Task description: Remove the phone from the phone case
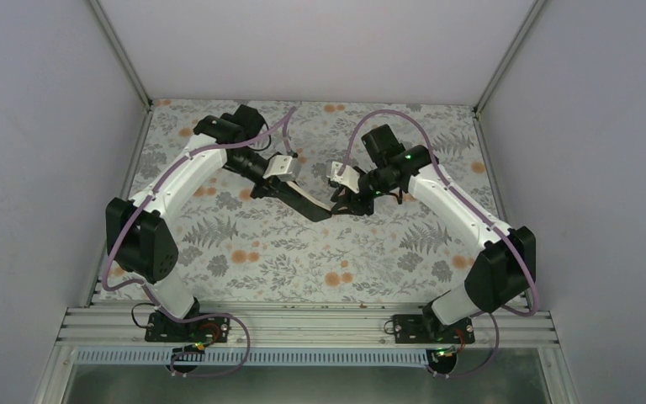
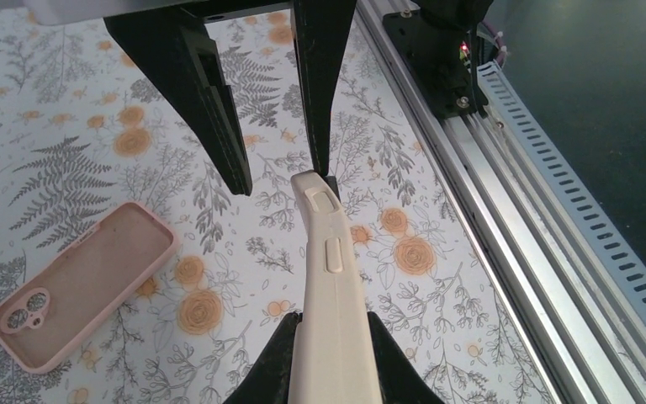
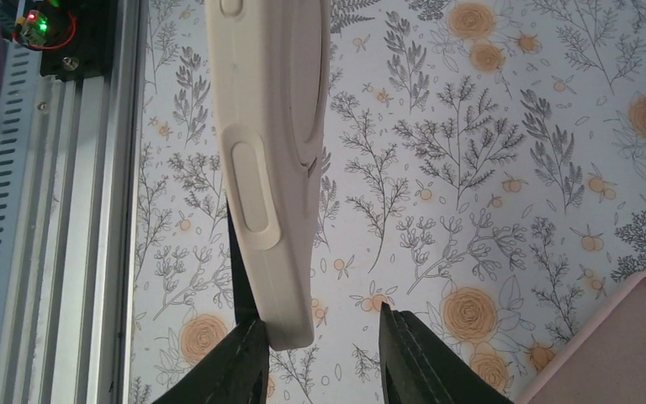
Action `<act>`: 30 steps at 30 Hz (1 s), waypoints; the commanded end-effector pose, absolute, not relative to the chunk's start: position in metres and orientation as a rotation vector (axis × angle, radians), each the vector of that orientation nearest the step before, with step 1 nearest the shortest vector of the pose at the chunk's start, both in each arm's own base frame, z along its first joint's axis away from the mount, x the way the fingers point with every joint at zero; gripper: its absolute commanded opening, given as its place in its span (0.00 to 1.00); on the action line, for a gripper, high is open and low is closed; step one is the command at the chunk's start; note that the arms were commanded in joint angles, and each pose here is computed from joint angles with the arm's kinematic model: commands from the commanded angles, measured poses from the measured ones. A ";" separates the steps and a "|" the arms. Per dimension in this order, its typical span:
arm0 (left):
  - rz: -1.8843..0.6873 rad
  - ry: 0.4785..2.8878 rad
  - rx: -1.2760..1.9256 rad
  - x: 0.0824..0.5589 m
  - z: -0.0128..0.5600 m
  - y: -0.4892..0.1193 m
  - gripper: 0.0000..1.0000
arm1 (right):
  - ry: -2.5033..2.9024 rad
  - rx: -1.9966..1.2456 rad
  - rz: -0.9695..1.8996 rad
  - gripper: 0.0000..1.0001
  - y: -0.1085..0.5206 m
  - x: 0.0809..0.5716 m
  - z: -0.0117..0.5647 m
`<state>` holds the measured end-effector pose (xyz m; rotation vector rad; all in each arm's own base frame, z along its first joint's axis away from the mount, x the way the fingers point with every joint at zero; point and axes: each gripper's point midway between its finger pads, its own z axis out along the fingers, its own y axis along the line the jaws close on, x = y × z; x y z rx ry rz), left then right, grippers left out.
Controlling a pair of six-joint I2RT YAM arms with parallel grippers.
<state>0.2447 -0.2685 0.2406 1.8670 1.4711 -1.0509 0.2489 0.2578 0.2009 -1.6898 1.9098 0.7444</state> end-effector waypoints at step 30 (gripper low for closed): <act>-1.494 1.242 1.670 0.205 0.307 -0.300 0.02 | 1.672 -1.410 0.341 0.37 0.304 0.336 0.237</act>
